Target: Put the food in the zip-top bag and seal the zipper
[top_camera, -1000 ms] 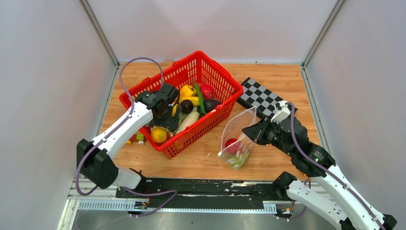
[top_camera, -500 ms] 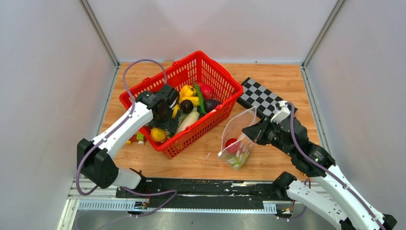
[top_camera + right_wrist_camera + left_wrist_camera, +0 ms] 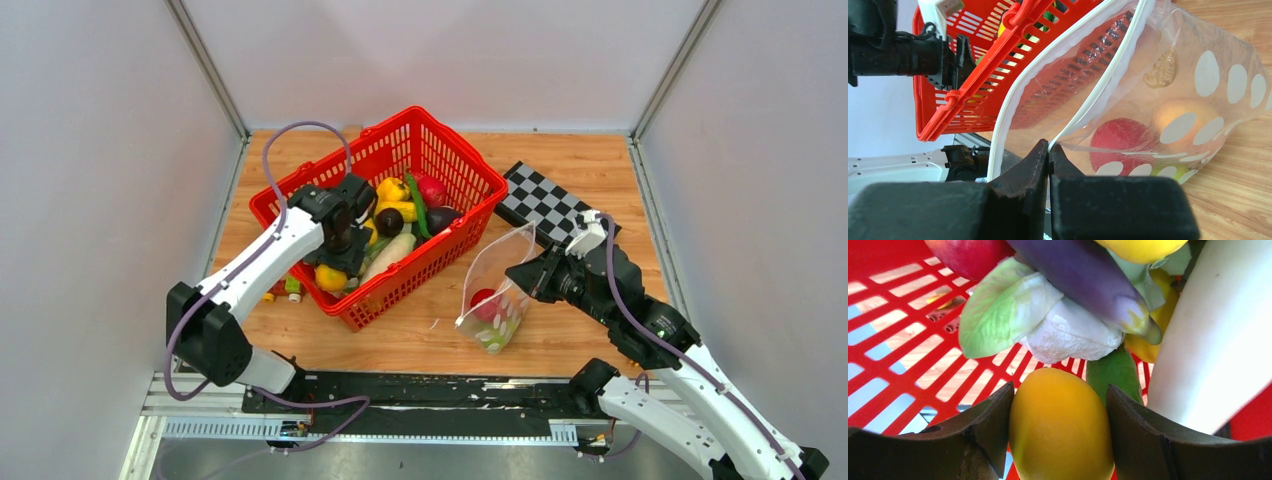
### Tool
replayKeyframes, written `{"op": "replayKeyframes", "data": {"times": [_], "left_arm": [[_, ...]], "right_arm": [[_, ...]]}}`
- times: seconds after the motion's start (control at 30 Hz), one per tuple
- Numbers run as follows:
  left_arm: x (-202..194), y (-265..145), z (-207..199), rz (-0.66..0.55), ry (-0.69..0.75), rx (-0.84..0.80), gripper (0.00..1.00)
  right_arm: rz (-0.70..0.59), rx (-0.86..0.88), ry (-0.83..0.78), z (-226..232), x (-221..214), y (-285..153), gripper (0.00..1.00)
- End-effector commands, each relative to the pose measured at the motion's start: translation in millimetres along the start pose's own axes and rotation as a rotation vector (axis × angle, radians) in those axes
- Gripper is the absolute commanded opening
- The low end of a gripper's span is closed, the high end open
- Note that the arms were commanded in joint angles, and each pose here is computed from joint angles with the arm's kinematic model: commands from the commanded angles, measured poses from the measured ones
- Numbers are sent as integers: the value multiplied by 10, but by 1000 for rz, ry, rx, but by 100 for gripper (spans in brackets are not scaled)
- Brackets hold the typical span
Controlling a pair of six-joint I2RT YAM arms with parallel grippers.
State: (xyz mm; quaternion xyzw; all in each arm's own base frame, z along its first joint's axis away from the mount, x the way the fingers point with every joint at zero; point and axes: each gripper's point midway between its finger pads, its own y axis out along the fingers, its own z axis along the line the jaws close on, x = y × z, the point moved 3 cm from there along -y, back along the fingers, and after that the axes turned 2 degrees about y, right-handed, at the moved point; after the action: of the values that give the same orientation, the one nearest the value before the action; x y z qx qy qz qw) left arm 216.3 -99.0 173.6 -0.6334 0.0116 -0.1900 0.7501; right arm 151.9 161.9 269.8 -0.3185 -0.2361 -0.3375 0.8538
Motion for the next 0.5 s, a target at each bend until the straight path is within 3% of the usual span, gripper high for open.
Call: {"op": "replayKeyframes", "data": {"times": [0.0, 0.23, 0.47], "left_arm": [[142, -349, 71, -113, -27, -16, 56], [288, -757, 34, -255, -56, -123, 55], [608, -1429, -414, -540, -120, -533, 53]], "right_arm": [[-23, 23, -17, 64, 62, 7, 4], [-24, 30, -19, 93, 79, 20, 4], [-30, 28, -24, 113, 111, 20, 3]]}}
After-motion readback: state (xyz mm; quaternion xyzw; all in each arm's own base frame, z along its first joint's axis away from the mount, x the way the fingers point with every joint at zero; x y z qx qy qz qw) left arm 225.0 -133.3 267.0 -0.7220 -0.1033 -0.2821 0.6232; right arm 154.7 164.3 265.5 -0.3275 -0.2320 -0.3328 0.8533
